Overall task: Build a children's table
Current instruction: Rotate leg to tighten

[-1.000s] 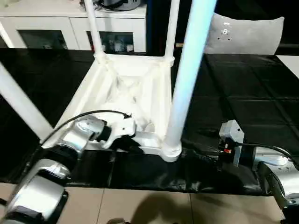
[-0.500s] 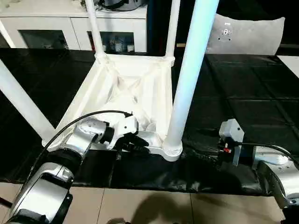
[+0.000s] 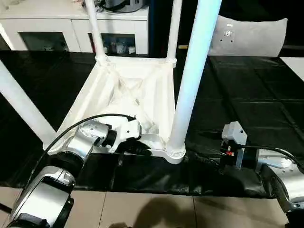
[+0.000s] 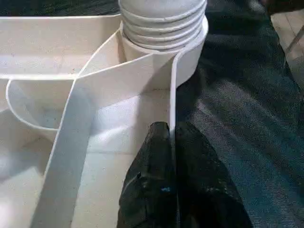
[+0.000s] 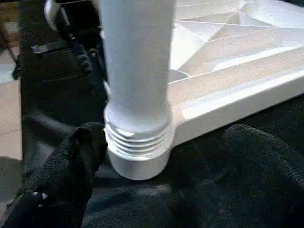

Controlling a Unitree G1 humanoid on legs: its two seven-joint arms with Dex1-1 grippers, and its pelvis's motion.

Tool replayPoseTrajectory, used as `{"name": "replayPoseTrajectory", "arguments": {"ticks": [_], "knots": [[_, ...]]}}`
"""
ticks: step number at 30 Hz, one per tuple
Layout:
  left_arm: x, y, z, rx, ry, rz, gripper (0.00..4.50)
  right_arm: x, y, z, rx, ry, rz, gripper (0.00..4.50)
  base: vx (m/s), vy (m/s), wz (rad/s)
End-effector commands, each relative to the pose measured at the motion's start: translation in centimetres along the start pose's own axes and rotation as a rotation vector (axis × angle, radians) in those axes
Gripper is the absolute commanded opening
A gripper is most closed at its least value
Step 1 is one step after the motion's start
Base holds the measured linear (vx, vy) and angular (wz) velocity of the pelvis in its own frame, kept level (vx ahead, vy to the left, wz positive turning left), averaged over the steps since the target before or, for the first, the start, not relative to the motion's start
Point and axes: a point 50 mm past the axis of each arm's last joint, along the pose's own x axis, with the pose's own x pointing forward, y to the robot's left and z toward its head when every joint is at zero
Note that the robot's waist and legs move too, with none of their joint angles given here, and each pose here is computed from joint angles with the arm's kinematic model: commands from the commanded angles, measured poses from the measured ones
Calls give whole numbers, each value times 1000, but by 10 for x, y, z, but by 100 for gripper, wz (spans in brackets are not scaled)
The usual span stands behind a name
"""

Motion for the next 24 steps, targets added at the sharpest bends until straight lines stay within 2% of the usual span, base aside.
{"name": "replayPoseTrajectory", "arguments": {"ticks": [1, 9, 10, 13, 17, 24], "knots": [[0, -3, -8, 1, 68, -24, 4, 2, -1, 6, 10, 5, 65, 450, 0, 0, 0], [9, -13, 4, 68, 45, -157, 0, 12, -4, 15, 47, -28, 193, 393, 0, 0, 0], [11, -14, 6, 71, 41, -164, 0, 14, -4, 16, 55, -33, 205, 374, 0, 0, 0], [14, -16, 7, 77, 31, -171, 0, 19, -4, 17, 69, -35, 231, 355, 0, 0, 0], [17, -18, 6, 79, 32, -177, 0, 24, -4, 18, 89, -33, 263, 309, 0, 0, 0], [17, -21, 5, 56, 31, -182, 0, 29, -2, 17, 130, -31, 312, 258, 0, 0, 0]]}}
